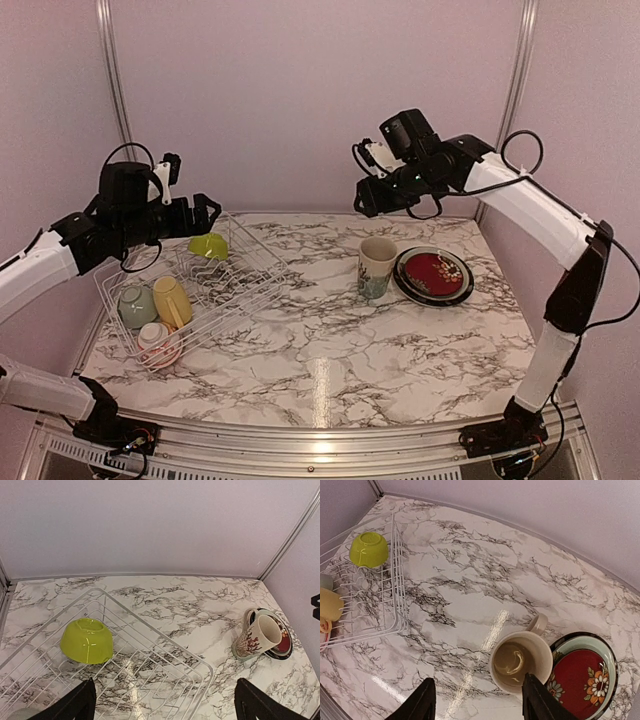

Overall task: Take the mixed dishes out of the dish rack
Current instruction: Place the cup at the center of the board, then grab the cup from the dish rack, then pass from the left arm to the right

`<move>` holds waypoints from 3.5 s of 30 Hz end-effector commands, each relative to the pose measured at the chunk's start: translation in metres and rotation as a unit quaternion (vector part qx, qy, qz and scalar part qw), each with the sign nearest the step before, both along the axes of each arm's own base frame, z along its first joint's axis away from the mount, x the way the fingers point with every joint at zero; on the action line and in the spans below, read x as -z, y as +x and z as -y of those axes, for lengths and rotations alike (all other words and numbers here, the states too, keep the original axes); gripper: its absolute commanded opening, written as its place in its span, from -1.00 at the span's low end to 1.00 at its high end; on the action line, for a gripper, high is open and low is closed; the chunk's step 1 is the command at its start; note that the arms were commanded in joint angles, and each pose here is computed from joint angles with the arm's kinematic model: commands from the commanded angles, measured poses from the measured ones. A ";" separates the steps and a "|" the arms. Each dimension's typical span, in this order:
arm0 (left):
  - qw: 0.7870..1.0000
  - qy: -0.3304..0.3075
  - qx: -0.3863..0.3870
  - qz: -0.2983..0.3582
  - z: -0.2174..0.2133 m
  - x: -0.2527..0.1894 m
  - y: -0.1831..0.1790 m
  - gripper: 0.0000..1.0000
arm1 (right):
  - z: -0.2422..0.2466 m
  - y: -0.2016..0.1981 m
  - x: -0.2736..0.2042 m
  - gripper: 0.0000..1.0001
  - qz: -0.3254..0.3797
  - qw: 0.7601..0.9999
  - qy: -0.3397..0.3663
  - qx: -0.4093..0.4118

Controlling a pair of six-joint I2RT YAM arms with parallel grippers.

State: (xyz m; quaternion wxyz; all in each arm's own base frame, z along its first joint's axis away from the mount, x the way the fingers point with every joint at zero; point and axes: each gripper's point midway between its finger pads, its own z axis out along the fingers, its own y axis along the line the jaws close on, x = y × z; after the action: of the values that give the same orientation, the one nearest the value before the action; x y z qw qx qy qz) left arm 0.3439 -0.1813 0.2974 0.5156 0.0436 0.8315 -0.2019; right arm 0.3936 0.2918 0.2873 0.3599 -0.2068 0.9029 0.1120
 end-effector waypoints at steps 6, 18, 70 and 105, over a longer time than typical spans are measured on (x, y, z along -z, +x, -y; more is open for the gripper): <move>0.985 0.093 -0.087 -0.113 -0.038 0.060 0.001 0.98 | 0.019 -0.014 -0.030 0.23 0.102 0.988 0.113 0.005; 0.908 0.160 -0.252 -0.293 -0.113 0.138 -0.029 0.98 | 0.032 -0.007 -0.016 0.26 0.097 0.988 0.119 0.022; 0.923 0.153 -0.220 -0.278 -0.107 0.132 -0.021 -0.23 | 0.057 -0.023 -0.016 0.27 0.114 0.985 0.121 0.050; 0.850 -0.433 0.273 0.124 0.086 -0.145 -0.045 -0.33 | -0.059 -0.113 -0.077 0.33 0.075 0.849 0.485 -0.196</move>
State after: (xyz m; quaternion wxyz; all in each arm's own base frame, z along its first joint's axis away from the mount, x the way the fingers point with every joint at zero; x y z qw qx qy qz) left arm 0.3291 -0.2599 0.3685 0.4657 0.0353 0.6829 -0.5617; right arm 0.3016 0.3283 0.3140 0.4426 -0.1626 0.7244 0.5029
